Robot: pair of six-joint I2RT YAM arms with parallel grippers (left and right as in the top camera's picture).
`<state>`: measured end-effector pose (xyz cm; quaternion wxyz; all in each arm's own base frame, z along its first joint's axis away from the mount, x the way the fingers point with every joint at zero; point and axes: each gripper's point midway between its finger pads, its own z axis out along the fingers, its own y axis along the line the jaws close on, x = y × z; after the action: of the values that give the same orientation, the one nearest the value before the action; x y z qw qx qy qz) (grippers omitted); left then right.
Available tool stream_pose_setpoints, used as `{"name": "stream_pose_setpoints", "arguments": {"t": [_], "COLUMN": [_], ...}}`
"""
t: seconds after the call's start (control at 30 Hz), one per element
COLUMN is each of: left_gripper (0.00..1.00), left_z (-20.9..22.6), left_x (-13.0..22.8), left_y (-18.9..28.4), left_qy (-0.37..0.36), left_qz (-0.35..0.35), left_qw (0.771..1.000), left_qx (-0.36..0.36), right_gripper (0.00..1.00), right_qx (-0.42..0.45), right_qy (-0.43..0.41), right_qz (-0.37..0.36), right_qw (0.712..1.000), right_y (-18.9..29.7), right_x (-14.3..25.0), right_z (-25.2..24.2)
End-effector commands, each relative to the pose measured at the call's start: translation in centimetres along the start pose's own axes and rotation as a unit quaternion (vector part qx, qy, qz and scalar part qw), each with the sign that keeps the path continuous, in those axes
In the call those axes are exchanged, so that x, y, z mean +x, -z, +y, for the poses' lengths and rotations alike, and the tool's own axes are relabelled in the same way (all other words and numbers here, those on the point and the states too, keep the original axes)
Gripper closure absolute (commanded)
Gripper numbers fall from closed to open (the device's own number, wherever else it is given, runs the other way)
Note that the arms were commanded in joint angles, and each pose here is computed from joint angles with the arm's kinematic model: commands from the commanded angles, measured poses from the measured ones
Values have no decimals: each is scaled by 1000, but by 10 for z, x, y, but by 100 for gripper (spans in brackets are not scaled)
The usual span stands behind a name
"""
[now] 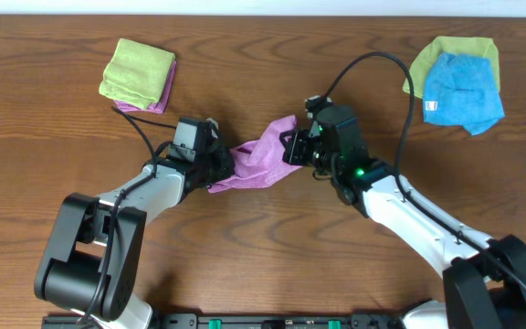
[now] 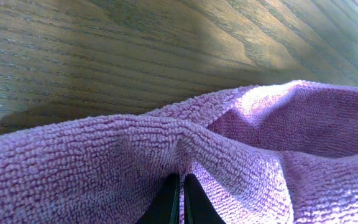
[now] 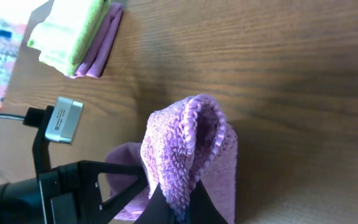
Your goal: Fold the cloth
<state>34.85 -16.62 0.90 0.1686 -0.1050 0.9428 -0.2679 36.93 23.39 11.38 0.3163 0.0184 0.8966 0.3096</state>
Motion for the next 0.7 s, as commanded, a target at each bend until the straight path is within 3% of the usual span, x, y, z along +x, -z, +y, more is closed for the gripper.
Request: {"name": "stream_pose_setpoints", "arguments": {"t": [0.0, 0.43, 0.67], "left_gripper": [94, 94, 94], "left_z": [-3, -38, -52], "left_x": [-6, -20, -20], "left_y": [-2, 40, 49], "left_qy": [-3, -20, 13], "left_qz": [-5, -41, -38], "left_qw": [1000, 998, 997], "left_qx": [-2, 43, 73], "right_gripper": [99, 99, 99], "right_qx": [23, 57, 58], "right_qy": [39, 38, 38], "right_qz": [-18, -15, -16], "right_qw": [999, 998, 997], "right_y": [-1, -1, 0], "right_x": [-6, -2, -2], "right_z": [3, -8, -8]}}
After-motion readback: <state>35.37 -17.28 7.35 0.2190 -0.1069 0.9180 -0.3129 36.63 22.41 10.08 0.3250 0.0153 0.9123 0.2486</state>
